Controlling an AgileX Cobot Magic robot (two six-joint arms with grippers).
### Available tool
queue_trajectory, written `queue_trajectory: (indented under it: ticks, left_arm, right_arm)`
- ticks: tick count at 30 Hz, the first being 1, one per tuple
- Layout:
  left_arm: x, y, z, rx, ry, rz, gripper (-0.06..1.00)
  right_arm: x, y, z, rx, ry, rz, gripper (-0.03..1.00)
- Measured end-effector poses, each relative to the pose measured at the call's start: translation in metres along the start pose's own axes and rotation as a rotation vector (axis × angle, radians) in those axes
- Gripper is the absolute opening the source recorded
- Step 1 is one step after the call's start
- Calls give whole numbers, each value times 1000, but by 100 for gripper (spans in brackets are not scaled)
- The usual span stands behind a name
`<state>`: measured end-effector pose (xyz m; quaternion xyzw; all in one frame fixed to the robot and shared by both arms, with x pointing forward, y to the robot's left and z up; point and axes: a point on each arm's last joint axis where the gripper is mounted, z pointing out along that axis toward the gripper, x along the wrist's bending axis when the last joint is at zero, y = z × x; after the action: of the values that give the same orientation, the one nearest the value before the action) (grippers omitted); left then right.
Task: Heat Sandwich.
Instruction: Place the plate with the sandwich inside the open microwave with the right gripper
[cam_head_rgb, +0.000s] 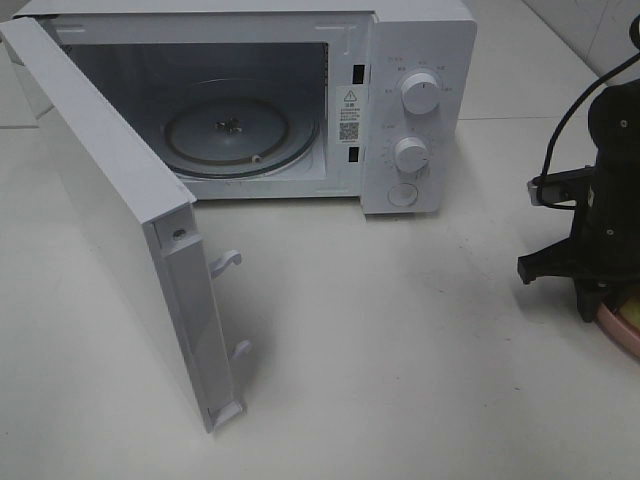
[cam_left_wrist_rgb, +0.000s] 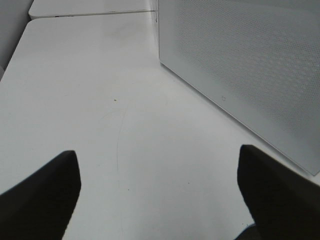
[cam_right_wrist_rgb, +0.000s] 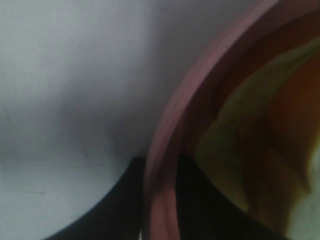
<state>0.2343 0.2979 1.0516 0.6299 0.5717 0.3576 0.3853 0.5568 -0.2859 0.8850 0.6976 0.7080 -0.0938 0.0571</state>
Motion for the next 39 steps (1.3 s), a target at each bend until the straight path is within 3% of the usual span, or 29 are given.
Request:
queue_trajectory:
  ticks: [20,27,39]
  left_arm:
    - [0,0,0,0,0,0,79]
    - [0,0,0,0,0,0,79]
    - [0,0,0,0,0,0,79]
  right_arm:
    - [1,-2,-3,6,-23,-24,17]
    - [-3,-8,-27,-31,-55,-44,7]
    - [-12,-25,-73,-86,-82,-28,7]
